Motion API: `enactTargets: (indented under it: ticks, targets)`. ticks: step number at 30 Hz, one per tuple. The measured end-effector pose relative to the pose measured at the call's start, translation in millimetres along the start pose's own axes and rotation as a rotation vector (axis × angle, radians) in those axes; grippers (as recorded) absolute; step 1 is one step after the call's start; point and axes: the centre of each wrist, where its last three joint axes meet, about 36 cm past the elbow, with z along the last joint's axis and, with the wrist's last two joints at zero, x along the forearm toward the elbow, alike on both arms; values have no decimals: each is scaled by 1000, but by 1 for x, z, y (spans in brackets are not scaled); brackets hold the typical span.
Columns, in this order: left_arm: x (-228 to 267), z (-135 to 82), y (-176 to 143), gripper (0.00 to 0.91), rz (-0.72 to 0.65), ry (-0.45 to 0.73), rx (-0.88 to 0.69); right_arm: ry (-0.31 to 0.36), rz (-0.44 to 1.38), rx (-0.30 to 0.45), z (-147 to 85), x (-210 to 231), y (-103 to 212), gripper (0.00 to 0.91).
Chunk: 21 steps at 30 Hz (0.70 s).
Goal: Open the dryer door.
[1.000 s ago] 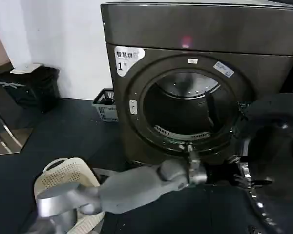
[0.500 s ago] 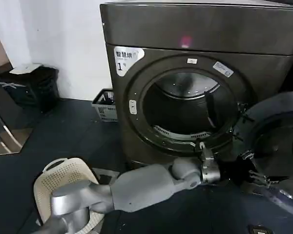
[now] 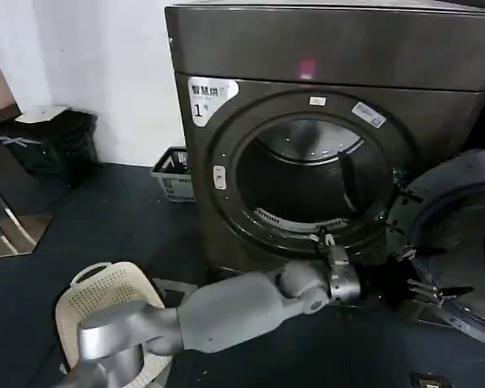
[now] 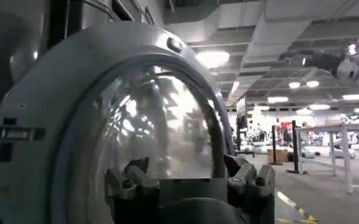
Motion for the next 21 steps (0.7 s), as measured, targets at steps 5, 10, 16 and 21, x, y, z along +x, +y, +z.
enactTargets:
  ticks: [5,10,16,21]
  targets:
    - [28,-2,1,907,-20,-28,-40,-6,1,8,2,0,3,907]
    - [65,-5,1,907,-80,-61,-34,-15,2,9,2,-2,9,907]
    - [104,-15,0,907,-142,-41,-87,-23,2,23,-2,-4,11,907]
    - [142,-30,-1,907,-169,-32,-125,-36,13,50,-5,-6,9,907]
